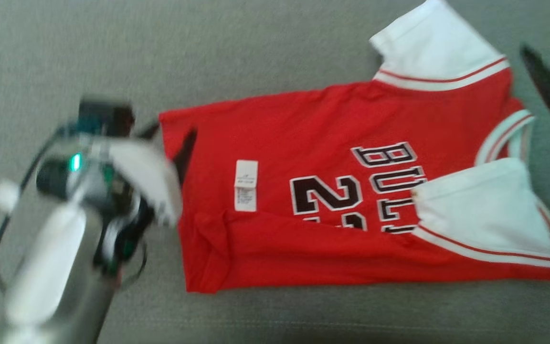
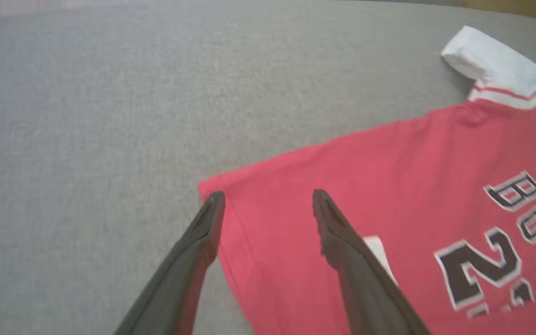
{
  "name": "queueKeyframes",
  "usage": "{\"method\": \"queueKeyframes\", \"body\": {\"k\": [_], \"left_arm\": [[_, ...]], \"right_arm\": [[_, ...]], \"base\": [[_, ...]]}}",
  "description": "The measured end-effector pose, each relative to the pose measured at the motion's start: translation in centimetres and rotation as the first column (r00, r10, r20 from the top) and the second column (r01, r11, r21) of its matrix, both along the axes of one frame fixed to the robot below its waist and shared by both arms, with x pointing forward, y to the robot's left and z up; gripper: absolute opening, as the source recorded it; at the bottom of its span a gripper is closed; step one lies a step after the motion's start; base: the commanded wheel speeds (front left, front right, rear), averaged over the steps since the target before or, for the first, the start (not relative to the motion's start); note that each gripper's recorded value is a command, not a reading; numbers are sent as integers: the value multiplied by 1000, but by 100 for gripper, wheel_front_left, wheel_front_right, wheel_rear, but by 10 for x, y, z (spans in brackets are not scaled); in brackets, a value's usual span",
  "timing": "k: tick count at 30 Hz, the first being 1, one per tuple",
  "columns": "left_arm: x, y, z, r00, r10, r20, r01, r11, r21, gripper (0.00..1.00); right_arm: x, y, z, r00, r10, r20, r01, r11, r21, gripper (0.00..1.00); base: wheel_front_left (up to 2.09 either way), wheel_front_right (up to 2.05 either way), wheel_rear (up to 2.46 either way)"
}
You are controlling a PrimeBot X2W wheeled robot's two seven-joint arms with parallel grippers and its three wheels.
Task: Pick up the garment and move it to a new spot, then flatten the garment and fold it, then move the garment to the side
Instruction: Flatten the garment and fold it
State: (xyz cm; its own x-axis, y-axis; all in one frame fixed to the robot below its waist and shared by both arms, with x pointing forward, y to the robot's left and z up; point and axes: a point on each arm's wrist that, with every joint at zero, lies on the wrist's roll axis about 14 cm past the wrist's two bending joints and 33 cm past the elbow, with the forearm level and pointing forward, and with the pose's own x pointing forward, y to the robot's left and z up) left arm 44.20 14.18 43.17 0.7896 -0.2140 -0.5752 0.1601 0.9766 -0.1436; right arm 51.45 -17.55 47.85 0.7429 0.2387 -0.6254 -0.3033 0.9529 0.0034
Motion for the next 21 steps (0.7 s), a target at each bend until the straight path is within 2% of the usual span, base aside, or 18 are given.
{"method": "queueKeyframes", "body": {"k": [5,9,15,21], "left_arm": [[30,0,-17,999,30,-33,-30,999,11,100],[23,0,-47,993,20,-113,-16,999,34,100],[26,8,-62,989,16,-150,-8,998,55,100],[31,6,-66,988,-1,-155,10,998,59,100]], "right_arm": [[48,22,-28,999,43,-15,-44,998,-46,100],[79,38,-63,997,47,-56,-50,997,-56,100],[90,58,-117,982,64,-177,-75,996,-57,100],[96,62,-118,977,67,-201,-78,996,-43,100]], "base": [[0,0,0],[0,0,0],[0,0,0],[0,0,0]]}}
